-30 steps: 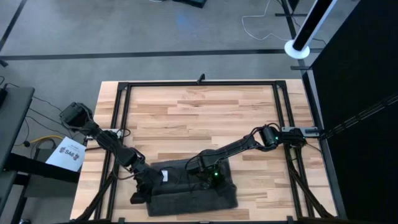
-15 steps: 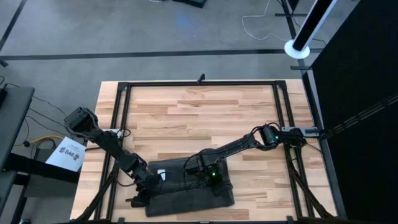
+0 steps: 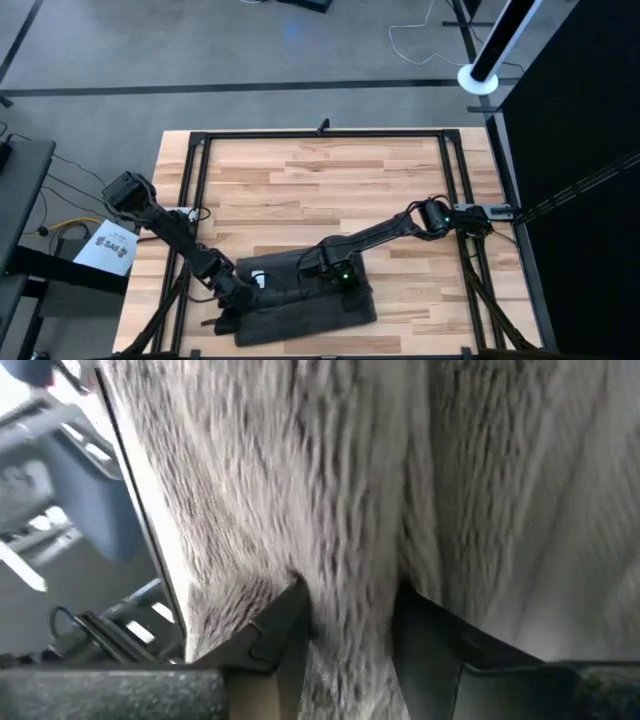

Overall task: Roll towel
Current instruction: Roll the black towel

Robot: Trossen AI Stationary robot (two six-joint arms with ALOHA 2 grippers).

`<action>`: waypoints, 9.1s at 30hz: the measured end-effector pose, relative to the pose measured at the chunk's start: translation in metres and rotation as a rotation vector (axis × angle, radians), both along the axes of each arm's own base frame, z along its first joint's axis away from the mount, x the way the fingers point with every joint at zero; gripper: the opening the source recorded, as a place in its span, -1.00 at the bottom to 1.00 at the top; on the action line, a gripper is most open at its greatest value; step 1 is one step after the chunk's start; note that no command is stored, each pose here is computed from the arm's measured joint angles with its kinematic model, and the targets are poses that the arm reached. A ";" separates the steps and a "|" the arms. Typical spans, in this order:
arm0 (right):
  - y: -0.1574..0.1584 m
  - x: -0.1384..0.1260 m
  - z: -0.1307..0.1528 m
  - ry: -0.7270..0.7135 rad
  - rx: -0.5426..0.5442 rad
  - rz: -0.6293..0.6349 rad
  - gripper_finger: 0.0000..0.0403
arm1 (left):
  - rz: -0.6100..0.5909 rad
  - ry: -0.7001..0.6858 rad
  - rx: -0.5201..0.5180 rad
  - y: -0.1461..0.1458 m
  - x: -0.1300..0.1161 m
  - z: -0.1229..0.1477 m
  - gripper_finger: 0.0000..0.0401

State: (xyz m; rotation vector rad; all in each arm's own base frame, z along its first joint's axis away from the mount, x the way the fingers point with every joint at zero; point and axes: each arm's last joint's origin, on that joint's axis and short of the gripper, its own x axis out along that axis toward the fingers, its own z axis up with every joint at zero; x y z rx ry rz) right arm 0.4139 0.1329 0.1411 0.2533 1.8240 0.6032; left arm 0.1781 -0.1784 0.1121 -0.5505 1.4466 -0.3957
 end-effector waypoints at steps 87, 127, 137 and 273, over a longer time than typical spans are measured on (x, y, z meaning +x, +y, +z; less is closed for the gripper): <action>-0.001 -0.052 0.131 -0.181 -0.135 -0.150 -0.05 | 0.133 -0.281 0.157 0.007 0.036 0.016 -1.00; 0.141 0.000 0.016 -1.084 -0.661 0.151 0.37 | 0.215 -0.193 0.141 0.034 0.051 0.014 -1.00; 0.135 0.009 -0.009 -1.079 -0.750 0.202 0.37 | 0.208 -0.176 0.119 0.036 0.052 0.014 -1.00; -0.012 0.063 0.046 -0.672 0.094 -0.155 -0.91 | 0.212 -0.266 0.630 -0.052 0.035 0.081 0.37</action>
